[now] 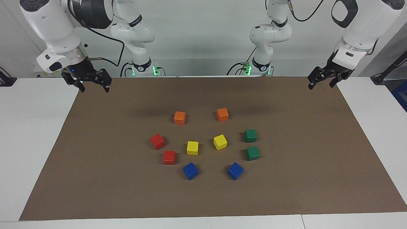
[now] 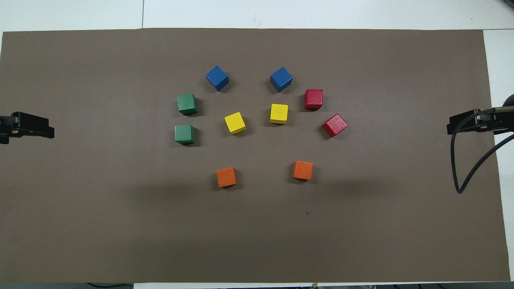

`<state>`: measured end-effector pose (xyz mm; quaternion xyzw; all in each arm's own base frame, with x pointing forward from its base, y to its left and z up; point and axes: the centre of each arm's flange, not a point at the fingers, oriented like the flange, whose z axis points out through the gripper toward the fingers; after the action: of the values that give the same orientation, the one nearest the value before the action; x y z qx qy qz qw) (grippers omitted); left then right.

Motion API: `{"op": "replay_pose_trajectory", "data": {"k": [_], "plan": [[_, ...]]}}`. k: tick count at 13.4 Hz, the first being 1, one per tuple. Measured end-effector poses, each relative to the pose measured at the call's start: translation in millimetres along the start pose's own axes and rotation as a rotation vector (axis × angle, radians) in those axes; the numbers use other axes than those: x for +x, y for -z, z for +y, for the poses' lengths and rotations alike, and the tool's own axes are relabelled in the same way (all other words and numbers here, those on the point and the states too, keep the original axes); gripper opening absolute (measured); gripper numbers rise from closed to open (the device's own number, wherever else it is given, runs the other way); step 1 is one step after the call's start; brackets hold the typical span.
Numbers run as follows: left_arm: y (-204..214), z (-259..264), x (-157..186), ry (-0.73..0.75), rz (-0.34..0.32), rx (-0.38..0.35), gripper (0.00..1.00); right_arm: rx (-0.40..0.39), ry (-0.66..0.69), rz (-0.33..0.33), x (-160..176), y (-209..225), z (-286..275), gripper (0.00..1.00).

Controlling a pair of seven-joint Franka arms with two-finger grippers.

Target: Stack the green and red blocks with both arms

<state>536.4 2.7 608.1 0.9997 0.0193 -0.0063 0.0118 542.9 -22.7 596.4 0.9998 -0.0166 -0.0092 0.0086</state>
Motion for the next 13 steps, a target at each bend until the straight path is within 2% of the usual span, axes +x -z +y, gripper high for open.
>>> {"op": "replay_pose_trajectory", "data": {"k": [3,6,10,13], "plan": [[0.1,0.2,-0.1,0.0,0.0,-0.002,1.0,0.003,0.005,0.055,8.3,-5.1,-41.9,1.0],[0.3,2.8,-0.3,-0.004,0.0,-0.002,1.0,0.014,0.035,0.089,37.1,-43.5,-83.8,1.0],[-1.2,43.6,-3.1,-0.002,0.001,-0.001,1.0,0.022,0.084,0.062,92.4,-100.7,-140.1,1.0],[-16.3,102.8,-5.4,-0.032,0.051,-0.009,1.0,0.021,0.137,0.045,127.6,-147.7,-197.1,1.0]]}}
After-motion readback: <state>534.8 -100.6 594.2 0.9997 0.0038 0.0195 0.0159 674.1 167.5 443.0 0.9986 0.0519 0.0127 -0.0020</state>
